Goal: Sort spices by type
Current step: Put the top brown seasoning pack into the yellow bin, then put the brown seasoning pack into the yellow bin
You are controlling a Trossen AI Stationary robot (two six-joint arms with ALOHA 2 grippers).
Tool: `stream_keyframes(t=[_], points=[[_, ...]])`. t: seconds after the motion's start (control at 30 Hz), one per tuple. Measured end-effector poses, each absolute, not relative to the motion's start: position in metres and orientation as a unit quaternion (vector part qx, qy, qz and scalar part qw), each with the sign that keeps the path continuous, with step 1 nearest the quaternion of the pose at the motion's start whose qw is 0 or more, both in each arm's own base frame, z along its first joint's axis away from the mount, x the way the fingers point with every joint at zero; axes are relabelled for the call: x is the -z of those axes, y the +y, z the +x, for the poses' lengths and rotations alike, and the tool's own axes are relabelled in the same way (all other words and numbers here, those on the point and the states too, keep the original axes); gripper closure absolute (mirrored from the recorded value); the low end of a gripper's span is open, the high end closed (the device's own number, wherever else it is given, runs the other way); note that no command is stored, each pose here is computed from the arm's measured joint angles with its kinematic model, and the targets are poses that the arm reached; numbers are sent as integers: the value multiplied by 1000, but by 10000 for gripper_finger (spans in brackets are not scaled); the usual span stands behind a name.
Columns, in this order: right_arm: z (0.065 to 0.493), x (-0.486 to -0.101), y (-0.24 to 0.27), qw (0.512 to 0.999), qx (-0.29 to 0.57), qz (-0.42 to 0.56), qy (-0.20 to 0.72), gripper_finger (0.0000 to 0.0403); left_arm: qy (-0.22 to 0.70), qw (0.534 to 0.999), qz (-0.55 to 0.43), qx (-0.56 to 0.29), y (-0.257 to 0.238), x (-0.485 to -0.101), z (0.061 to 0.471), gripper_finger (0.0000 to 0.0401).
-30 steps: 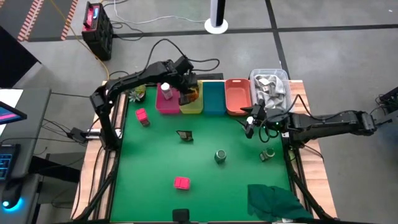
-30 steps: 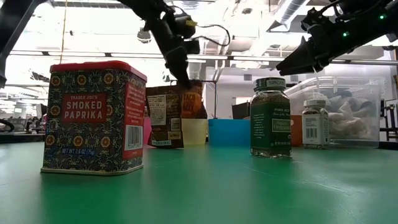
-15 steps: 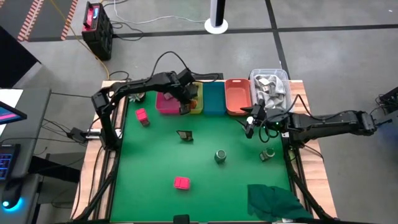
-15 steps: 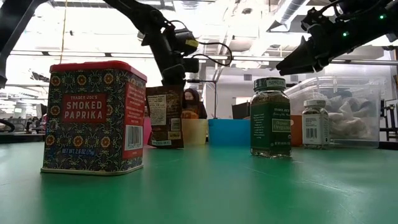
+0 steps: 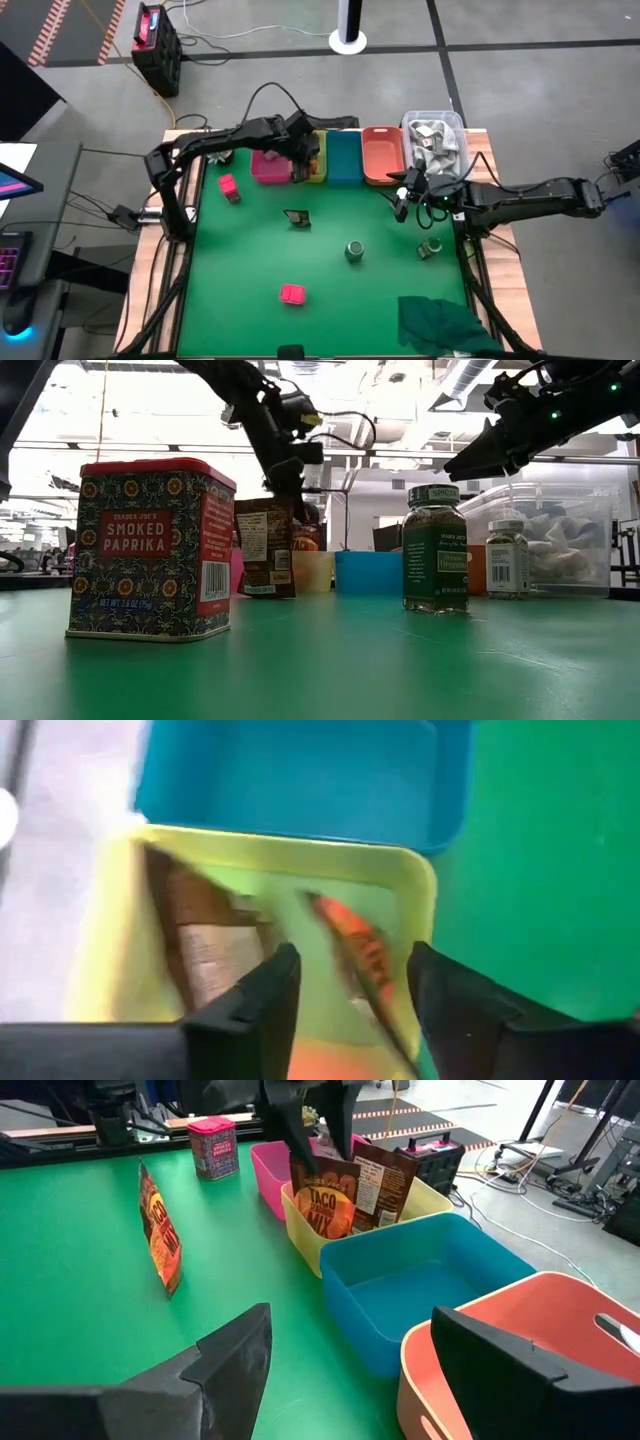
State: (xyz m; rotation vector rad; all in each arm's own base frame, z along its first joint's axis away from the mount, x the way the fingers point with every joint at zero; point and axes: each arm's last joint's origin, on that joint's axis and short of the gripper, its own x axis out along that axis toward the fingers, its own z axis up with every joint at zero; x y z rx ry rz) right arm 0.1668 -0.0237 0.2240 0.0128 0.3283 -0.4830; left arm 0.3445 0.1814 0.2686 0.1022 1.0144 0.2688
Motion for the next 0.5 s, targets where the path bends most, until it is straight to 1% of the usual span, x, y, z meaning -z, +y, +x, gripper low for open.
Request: stream_keyframes(t=[0.1,0.23,0.33,0.5], points=[[167,-224,-24,958,238,6,162,102,469,869,69,-139,175,-285,339,200],[167,-224,-24,958,238,6,162,102,437,885,88,-138,154,-313,332,191],[167,-224,-24,957,238,6,163,102,442,888,91,-91,125,-324,328,191],[167,-224,-24,957,238,6,163,102,497,864,76,-18,70,-313,332,191]])
